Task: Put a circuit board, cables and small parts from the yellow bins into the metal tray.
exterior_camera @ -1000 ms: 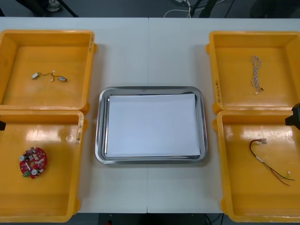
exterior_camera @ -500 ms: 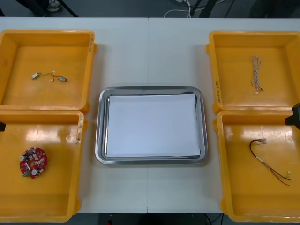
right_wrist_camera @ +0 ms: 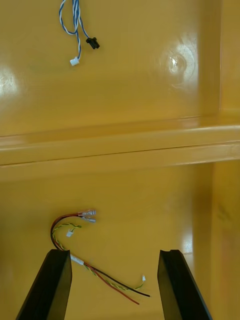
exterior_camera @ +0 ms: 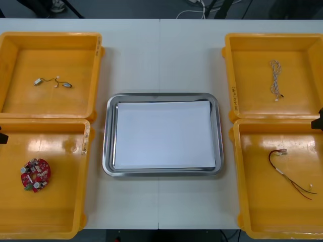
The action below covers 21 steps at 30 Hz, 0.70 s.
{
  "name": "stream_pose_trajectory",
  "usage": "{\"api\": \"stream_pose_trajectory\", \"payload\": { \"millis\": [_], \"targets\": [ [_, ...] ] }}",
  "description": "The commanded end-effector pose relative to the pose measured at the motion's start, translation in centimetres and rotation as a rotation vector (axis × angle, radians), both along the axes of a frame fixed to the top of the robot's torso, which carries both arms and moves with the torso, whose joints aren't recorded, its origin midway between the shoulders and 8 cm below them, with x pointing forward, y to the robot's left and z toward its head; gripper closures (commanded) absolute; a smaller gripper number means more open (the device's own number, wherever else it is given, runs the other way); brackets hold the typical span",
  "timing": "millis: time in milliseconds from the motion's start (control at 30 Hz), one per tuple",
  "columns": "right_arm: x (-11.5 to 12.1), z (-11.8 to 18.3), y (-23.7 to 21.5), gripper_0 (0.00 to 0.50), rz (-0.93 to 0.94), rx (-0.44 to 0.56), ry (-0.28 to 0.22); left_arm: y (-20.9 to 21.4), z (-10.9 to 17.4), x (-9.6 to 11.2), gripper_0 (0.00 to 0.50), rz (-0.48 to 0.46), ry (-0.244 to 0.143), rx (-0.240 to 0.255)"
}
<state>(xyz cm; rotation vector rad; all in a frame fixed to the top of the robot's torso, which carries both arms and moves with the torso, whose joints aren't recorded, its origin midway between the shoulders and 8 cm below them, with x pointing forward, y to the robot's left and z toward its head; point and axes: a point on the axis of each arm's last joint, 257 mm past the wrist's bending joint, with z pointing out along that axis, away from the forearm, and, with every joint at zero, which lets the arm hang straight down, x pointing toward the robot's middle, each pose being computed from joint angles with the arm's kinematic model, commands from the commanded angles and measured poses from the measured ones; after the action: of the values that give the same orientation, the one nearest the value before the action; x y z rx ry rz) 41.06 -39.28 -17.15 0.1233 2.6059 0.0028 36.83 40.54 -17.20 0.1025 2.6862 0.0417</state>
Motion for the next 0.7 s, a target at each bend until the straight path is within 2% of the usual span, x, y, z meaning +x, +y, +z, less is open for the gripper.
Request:
{"api": "stream_pose_trajectory", "payload": {
  "millis": [33, 300, 700],
  "targets": [
    [0.2, 0.9, -0.5, 0.0, 0.034, -0.032, -0.048, 2.5, 0.0, -2.0, 0.0, -0.128, 0.039, 0.121],
    [-1.1, -0.8, -0.3, 0.0, 0.056, -0.021, -0.032, 3.2, -1.1, -3.8, 0.0, -0.222, 0.083, 0.168],
    [-3.7, -3.1, 1.0, 0.0, 0.106, -0.007, -0.034, 2.8, -3.1, -3.5, 0.0, -0.376, 0.014, 0.206]
  ]
}}
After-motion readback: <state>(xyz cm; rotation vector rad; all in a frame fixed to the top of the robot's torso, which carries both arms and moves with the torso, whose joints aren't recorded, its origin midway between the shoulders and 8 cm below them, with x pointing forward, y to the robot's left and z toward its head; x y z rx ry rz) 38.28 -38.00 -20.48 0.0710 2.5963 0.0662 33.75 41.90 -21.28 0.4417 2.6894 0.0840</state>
